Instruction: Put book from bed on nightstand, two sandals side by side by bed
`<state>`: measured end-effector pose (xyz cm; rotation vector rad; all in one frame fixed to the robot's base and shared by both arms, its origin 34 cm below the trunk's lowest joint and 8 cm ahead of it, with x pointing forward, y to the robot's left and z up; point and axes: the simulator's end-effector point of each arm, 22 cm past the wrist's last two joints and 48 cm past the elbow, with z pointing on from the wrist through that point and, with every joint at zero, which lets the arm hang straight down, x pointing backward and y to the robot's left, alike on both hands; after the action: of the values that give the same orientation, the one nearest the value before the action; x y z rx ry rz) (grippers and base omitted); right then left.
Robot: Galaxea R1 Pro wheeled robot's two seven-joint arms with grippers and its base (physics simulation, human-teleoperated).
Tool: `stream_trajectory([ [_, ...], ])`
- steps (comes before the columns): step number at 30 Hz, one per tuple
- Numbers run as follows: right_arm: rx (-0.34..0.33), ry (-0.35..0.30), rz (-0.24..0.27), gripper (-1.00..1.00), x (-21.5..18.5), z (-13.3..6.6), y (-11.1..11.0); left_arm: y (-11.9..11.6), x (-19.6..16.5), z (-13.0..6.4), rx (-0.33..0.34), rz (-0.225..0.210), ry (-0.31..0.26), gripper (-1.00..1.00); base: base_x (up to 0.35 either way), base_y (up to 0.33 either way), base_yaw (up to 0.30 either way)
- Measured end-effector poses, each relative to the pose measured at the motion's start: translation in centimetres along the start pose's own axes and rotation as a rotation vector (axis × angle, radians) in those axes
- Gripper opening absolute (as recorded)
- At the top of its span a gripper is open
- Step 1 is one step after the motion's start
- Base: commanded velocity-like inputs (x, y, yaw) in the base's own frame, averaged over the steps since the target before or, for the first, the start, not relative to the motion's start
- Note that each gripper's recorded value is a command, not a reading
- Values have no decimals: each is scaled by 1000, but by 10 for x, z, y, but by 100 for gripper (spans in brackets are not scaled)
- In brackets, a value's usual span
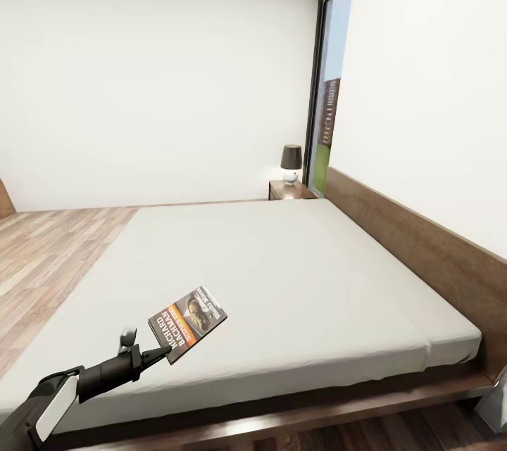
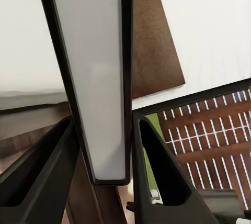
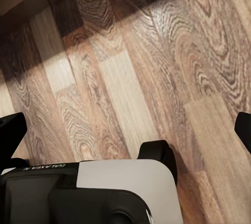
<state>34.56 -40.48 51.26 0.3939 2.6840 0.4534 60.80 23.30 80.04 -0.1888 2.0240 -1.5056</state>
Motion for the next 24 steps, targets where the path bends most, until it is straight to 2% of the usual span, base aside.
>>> stream_trajectory([
  [24,-7,-14,-10,100,-6,-1,3,-7,-3,-2,7,12,-7,-100,0,0,0],
])
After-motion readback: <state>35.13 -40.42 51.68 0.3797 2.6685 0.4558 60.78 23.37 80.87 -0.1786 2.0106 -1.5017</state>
